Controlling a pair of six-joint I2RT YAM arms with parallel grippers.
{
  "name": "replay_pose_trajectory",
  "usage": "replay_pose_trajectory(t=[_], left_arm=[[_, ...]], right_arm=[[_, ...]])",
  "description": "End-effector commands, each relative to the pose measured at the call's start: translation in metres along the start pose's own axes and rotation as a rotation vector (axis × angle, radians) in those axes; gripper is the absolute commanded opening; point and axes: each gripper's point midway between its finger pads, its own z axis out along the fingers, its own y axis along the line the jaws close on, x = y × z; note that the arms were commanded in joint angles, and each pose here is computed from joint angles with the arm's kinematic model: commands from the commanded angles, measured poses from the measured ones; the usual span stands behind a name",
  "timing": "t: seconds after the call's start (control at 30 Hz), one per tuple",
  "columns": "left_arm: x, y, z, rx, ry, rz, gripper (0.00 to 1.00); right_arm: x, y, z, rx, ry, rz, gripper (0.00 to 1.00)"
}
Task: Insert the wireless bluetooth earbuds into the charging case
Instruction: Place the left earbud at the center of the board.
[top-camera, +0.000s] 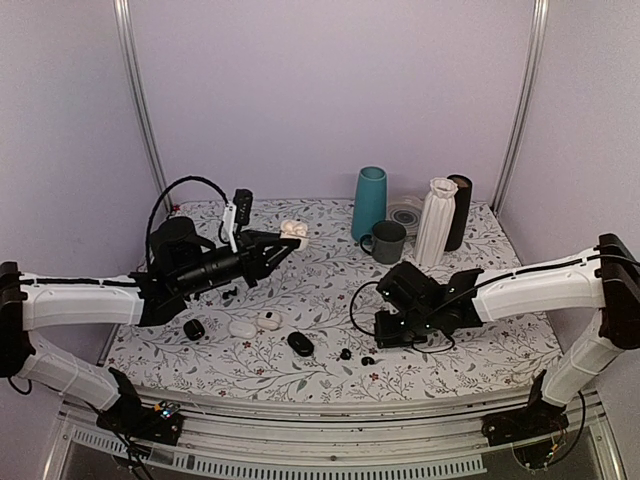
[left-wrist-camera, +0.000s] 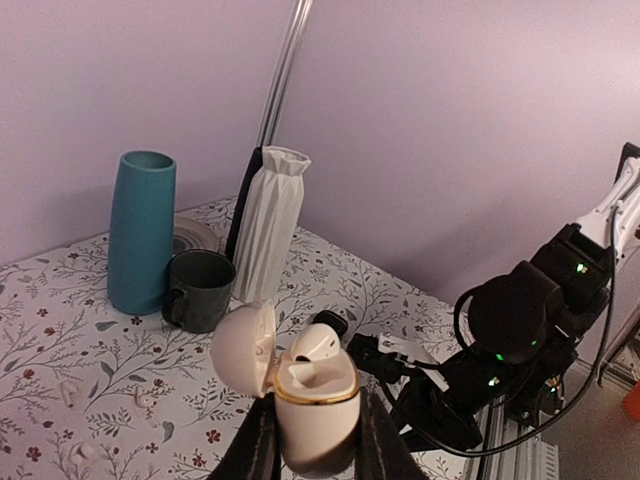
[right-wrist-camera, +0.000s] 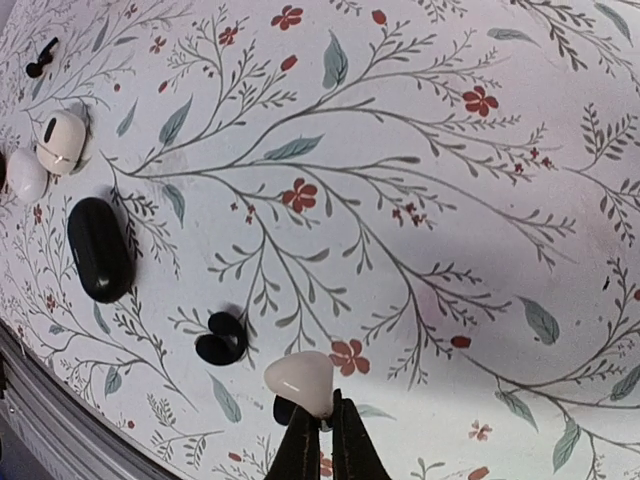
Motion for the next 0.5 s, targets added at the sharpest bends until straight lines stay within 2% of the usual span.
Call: replay_pose_trajectory(t=[0.0,0.13,0.33,0.47], left_arm=[[-0.01,-0.012,0.008,0.062,-0.015,0.063,0.0],[-0.008,-0.013,0.005,0.069,-0.011,0.058,0.0],[-0.012,-0.018,-0.006,0.087,-0.016,0.065,0.0],[-0.011,-0.022,-0.013,0.098,-0.005,0.062,0.0]], right_arm=[[-0.032,0.01,0.019,-0.1,-0.016,0.051,0.04],[-0.046,0.002,0.035,-0.081,-0.016,0.104,0.06],[-0.05,0.006,0.049,-0.085,0.0,0.151,0.23],[-0.05,0.012,0.052,-0.115,0.013,0.178,0.29]])
